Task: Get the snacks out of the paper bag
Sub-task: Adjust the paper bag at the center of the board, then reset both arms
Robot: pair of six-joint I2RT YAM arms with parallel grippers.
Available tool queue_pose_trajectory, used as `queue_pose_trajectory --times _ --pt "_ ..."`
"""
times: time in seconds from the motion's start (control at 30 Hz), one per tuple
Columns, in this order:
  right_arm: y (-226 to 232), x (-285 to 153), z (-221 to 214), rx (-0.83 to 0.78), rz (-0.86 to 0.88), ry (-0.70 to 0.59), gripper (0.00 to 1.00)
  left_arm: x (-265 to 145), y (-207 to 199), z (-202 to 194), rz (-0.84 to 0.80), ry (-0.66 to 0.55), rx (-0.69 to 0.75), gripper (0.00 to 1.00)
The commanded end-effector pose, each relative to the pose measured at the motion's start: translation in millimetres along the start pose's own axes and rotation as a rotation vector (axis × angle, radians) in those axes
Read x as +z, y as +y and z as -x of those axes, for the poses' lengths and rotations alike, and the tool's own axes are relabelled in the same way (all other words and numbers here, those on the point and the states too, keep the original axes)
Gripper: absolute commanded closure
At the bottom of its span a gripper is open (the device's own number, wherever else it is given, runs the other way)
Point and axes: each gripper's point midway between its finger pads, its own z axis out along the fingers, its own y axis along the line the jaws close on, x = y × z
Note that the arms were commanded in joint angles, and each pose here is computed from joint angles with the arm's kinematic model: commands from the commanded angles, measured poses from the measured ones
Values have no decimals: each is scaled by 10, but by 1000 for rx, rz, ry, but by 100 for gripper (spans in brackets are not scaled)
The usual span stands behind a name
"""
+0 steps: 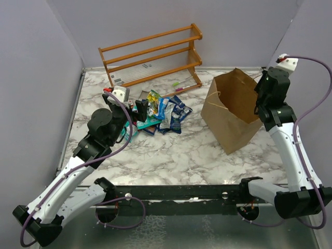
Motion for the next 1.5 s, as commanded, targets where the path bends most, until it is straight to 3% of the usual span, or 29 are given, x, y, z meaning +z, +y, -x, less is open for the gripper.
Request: queue_pose_trajectory --times 0.0,0.1,0.23,0.3,0.53,0.77,0.97,1.2,1.3,1.47 --pt "-186 148 45 -109 -127 -8 93 -25 -23 35 -22 -17 -4 8" --pt "-84 82 89 -118 -52 19 82 -38 -29 61 -26 -25 -7 8" --pt "-26 -99 206 -82 27 8 45 -42 -41 65 -33 -32 -11 8" --pt "-70 -191 273 -71 25 4 32 -31 -43 55 -33 -29 -11 8" --pt "-11 -621 635 -32 177 -91 3 50 -73 51 -36 -24 -23 6" --pt "485 -1347 1099 -24 611 -252 1 154 -95 285 -21 -48 -50 1" --pt "649 -2028 1401 -5 859 -376 1 -14 7 990 26 -181 -38 1" --pt "239 -2711 1815 21 863 -606 1 -532 223 1750 93 -380 -44 1" --pt "23 -2901 1910 48 823 -693 1 -738 314 1883 119 -433 -58 1" --pt "-208 -2947 1982 98 733 -719 1 -997 373 1985 117 -494 -68 1"
